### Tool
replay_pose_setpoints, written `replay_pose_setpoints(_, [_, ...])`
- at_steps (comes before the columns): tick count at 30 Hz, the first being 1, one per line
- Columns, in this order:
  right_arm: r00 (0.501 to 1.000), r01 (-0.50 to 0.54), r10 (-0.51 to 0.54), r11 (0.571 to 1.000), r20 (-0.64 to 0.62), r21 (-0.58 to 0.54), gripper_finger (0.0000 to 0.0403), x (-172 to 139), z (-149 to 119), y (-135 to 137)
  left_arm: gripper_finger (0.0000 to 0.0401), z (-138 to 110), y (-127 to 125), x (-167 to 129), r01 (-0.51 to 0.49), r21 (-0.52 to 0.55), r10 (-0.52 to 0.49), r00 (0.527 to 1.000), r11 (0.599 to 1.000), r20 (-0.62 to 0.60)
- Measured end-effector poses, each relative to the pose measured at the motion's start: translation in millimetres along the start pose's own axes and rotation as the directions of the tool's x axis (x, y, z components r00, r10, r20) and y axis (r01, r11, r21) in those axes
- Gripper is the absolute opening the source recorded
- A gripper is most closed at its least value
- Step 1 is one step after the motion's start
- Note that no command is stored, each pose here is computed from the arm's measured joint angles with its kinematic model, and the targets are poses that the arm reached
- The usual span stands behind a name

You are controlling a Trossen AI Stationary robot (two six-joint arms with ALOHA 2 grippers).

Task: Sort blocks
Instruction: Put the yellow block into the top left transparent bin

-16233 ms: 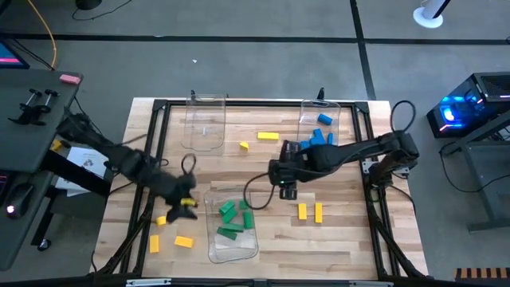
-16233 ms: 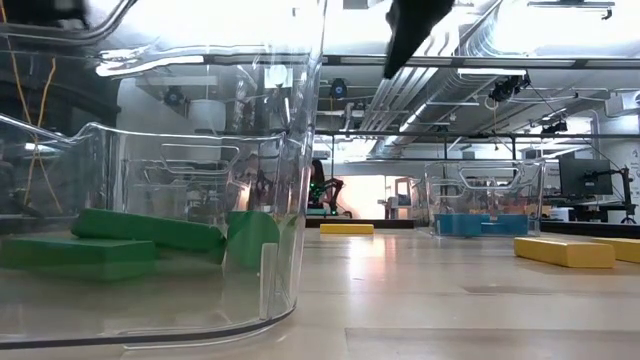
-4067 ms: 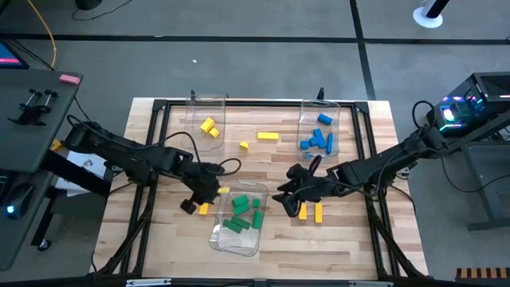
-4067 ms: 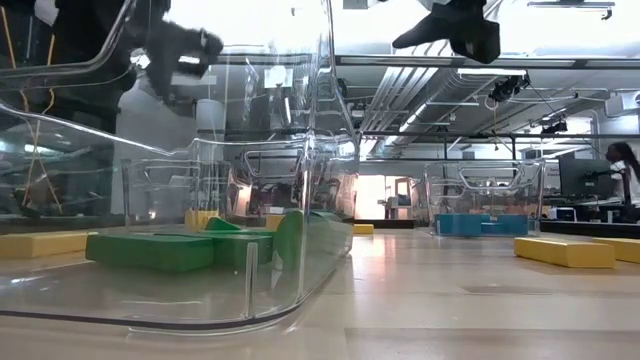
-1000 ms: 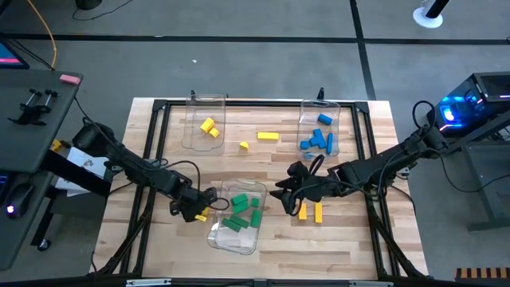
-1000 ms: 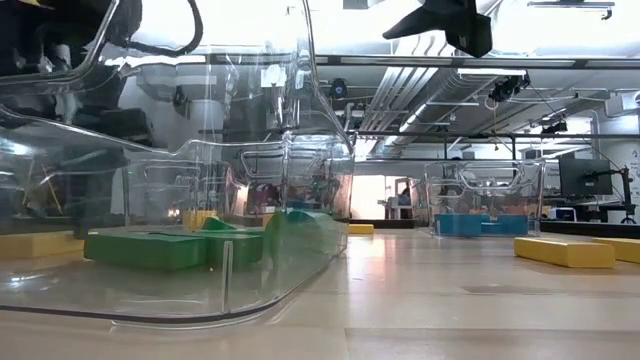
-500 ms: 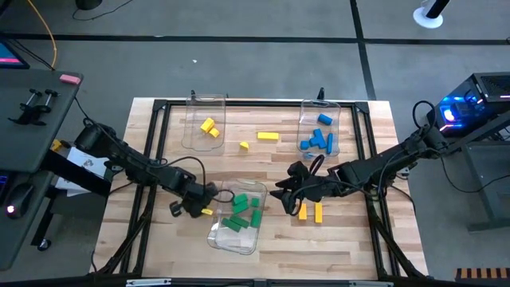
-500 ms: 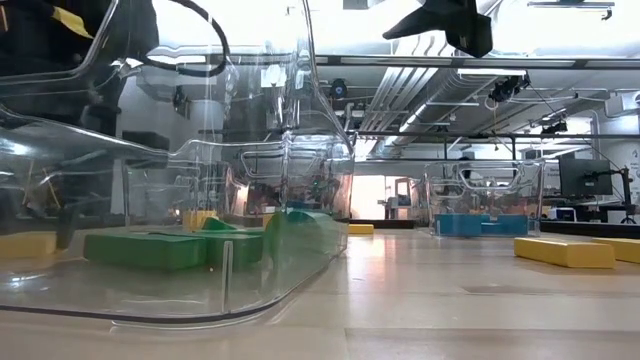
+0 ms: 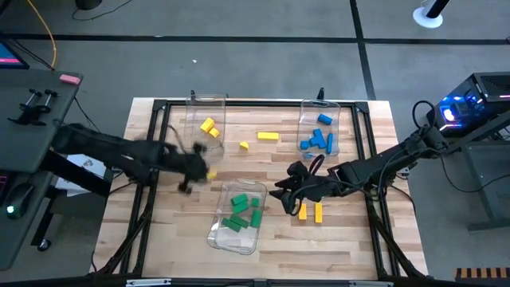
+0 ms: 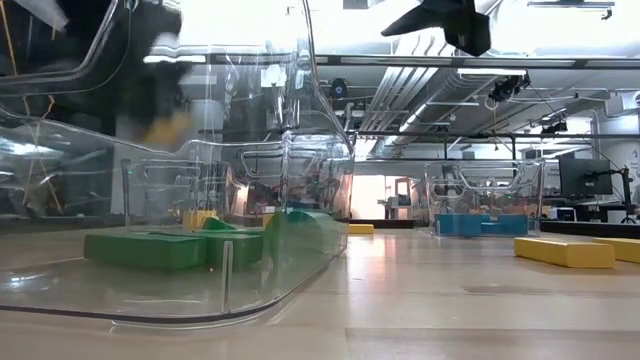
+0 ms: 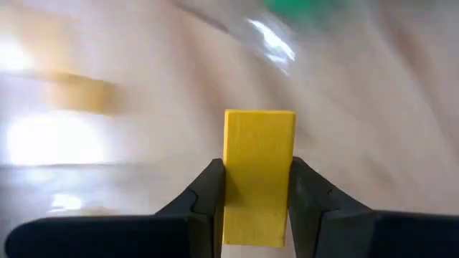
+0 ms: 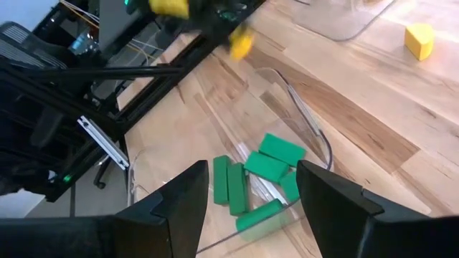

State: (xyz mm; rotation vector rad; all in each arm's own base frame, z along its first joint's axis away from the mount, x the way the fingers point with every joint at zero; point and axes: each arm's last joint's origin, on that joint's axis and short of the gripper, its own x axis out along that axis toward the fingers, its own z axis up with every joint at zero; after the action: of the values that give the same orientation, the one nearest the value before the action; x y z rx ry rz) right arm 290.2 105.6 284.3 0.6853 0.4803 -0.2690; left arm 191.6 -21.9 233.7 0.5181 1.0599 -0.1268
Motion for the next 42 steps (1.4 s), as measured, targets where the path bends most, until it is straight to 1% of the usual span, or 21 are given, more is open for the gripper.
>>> replay_pose_setpoints(1, [1.0, -0.003, 0.003, 1.0, 0.003, 0.001, 0.0208, 0, 0, 0, 0.0076, 2, 13, -11, -0.112, -0.065, 0.115, 0.992, 0.992, 0.058])
replay_pose_setpoints(2, [1.0, -0.004, 0.004, 1.0, 0.007, 0.002, 0.0208, 0, 1, 1, 0.0076, 2, 24, -22, -0.217, -0.134, 0.23, 0.969, 0.967, 0.089])
replay_pose_setpoints(4, [1.0, -0.007, 0.007, 1.0, 0.012, 0.004, 0.0208, 0, 1, 1, 0.0076, -2, 46, -34, -0.366, -0.26, 0.401, 0.911, 0.894, 0.095])
replay_pose_setpoints(6, [1.0, -0.007, 0.007, 1.0, 0.023, 0.007, 0.0208, 0, 2, 1, 0.0076, -8, 67, -39, -0.43, -0.384, 0.496, 0.864, 0.817, 0.088])
replay_pose_setpoints(7, [0.999, -0.004, 0.003, 1.0, 0.033, 0.008, 0.0208, 0, 2, 1, 0.0076, -13, 77, -37, -0.435, -0.436, 0.51, 0.858, 0.788, 0.065])
replay_pose_setpoints(9, [0.999, 0.008, -0.008, 1.0, 0.047, 0.009, 0.0208, 0, 2, 1, 0.0076, -25, 93, -24, -0.412, -0.526, 0.477, 0.879, 0.744, -0.014])
replay_pose_setpoints(11, [0.998, 0.016, -0.016, 1.0, 0.064, 0.011, 0.0208, 0, 3, 1, 0.0076, -38, 106, -4, -0.39, -0.596, 0.404, 0.907, 0.701, -0.118])
replay_pose_setpoints(13, [0.997, 0.015, -0.017, 1.0, 0.071, 0.016, 0.0208, 1, 5, 0, 0.0076, -52, 115, 19, -0.395, -0.645, 0.323, 0.917, 0.654, -0.233])
replay_pose_setpoints(14, [0.997, 0.017, -0.018, 1.0, 0.069, 0.016, 0.0208, 1, 5, 0, 0.0076, -57, 119, 28, -0.4, -0.682, 0.296, 0.916, 0.612, -0.271])
replay_pose_setpoints(16, [0.997, 0.019, -0.02, 1.0, 0.071, 0.019, 0.0208, 1, 6, -1, 0.0081, -62, 127, 40, -0.398, -0.763, 0.253, 0.917, 0.509, -0.31])
replay_pose_setpoints(17, [0.997, 0.018, -0.019, 1.0, 0.071, 0.021, 0.0208, 2, 7, -1, 0.0092, -64, 129, 46, -0.388, -0.786, 0.219, 0.922, 0.482, -0.32])
replay_pose_setpoints(19, [0.997, 0.016, -0.018, 1.0, 0.072, 0.025, 0.0208, 2, 8, -2, 0.0122, -65, 130, 54, -0.358, -0.8, 0.149, 0.933, 0.482, -0.327])
replay_pose_setpoints(21, [0.997, 0.016, -0.018, 1.0, 0.073, 0.025, 0.0208, 2, 8, -2, 0.0157, -62, 134, 55, -0.343, -0.803, 0.129, 0.938, 0.487, -0.323])
replay_pose_setpoints(25, [0.997, 0.014, -0.016, 1.0, 0.074, 0.026, 0.0208, 2, 8, -1, 0.0217, -54, 143, 49, -0.341, -0.795, 0.14, 0.939, 0.502, -0.314])
replay_pose_setpoints(29, [0.996, -0.003, 0.002, 1.0, 0.092, 0.011, 0.0208, 2, 10, 0, 0.0255, -41, 157, 29, -0.328, -0.807, 0.198, 0.944, 0.491, -0.263])
replay_pose_setpoints(32, [0.99, -0.049, 0.049, 0.999, 0.135, -0.007, 0.0208, 2, 16, 4, 0.0267, -30, 163, 12, -0.212, -0.854, 0.177, 0.974, 0.474, -0.144])
replay_pose_setpoints(34, [0.988, -0.095, 0.094, 0.995, 0.122, 0.006, 0.0208, 2, 18, 6, 0.0269, -22, 161, 2, -0.058, -0.885, 0.151, 0.988, 0.462, 0.014])
replay_pose_setpoints(36, [0.991, -0.13, 0.13, 0.991, 0.018, 0.043, 0.0208, 2, 12, 6, 0.0269, -12, 157, -8, 0.093, -0.881, 0.121, 0.979, 0.463, 0.166])
replay_pose_setpoints(38, [0.984, -0.099, 0.111, 0.991, -0.139, 0.093, 0.0208, -1, -4, 4, 0.0269, -2, 150, -18, 0.175, -0.866, 0.106, 0.962, 0.469, 0.252])
replay_pose_setpoints(40, [0.964, 0.007, 0.03, 0.99, -0.263, 0.139, 0.0208, -8, -23, 0, 0.0269, 7, 142, -28, 0.213, -0.849, 0.116, 0.946, 0.483, 0.303])
replay_pose_setpoints(42, [0.93, 0.148, -0.074, 0.972, -0.359, 0.183, 0.0208, -16, -42, -4, 0.0269, 15, 134, -36, 0.237, -0.836, 0.129, 0.932, 0.495, 0.34])
